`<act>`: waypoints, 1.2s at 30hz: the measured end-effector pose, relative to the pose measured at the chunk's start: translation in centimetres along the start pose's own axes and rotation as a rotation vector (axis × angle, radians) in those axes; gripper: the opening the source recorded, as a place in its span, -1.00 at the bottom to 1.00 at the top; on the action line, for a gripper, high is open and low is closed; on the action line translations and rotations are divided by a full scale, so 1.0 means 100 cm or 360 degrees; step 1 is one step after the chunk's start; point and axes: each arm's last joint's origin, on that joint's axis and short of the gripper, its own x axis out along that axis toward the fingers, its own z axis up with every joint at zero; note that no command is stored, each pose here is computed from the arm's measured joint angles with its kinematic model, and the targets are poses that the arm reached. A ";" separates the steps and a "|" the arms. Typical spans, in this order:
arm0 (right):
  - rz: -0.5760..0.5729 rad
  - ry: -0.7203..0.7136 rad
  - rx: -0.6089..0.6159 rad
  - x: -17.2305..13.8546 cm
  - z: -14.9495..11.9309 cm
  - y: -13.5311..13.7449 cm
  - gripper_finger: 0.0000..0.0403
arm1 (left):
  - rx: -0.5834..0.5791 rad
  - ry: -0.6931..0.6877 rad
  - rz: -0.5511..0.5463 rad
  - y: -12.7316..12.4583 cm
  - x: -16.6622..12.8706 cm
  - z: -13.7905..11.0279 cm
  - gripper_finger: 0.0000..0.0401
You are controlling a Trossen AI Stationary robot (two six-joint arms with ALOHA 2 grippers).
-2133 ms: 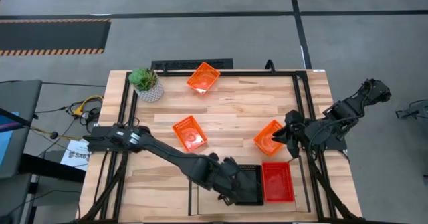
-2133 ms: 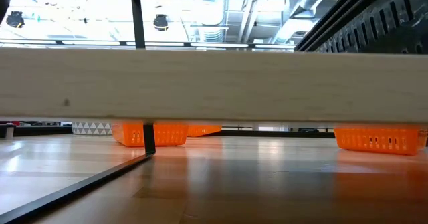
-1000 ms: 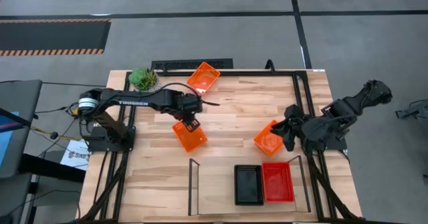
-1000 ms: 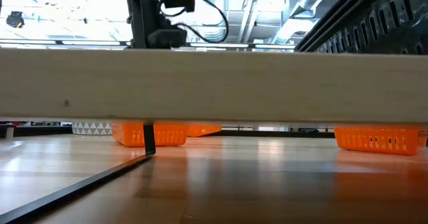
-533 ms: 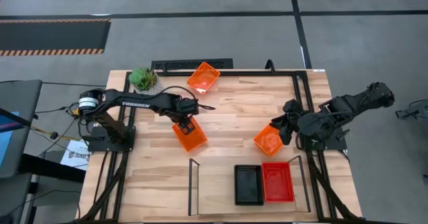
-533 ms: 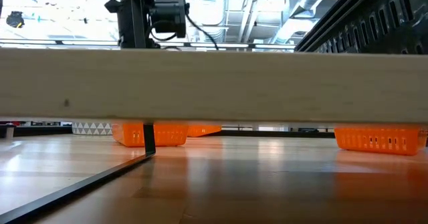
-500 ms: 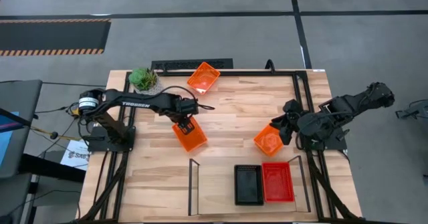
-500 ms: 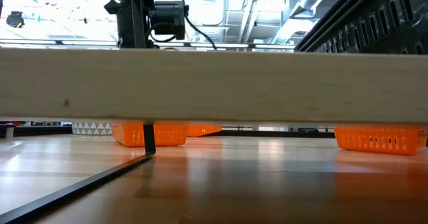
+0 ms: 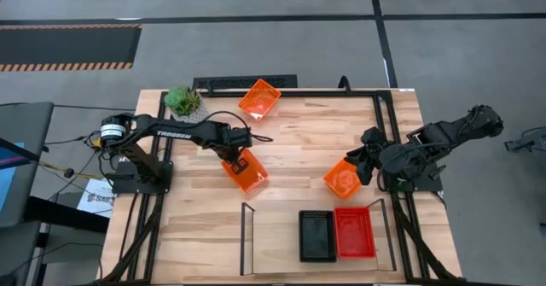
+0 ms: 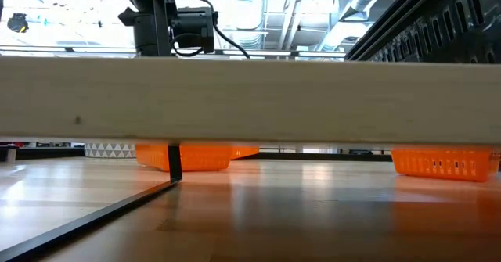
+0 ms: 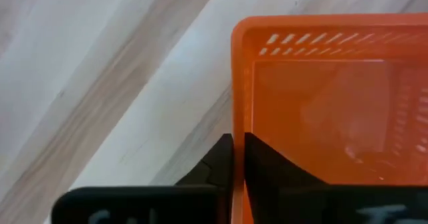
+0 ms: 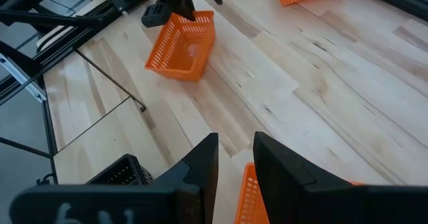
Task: Stack baskets on shelf by color
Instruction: Put the bottom left orange bin on the shelf
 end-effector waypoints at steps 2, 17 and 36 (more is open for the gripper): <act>0.0002 -0.0001 0.0001 0.000 0.000 0.000 -0.41 | -0.0011 -0.0009 -0.0005 0.000 0.000 0.001 -0.96; 0.0012 -0.0001 0.0005 0.000 0.000 0.001 -0.41 | 0.0012 -0.0481 -0.0287 -0.020 -0.114 0.055 -1.00; 0.0000 0.0017 -0.0049 0.000 -0.001 0.000 -0.41 | 0.0695 -0.0903 -0.0808 -0.128 -0.209 0.015 -1.00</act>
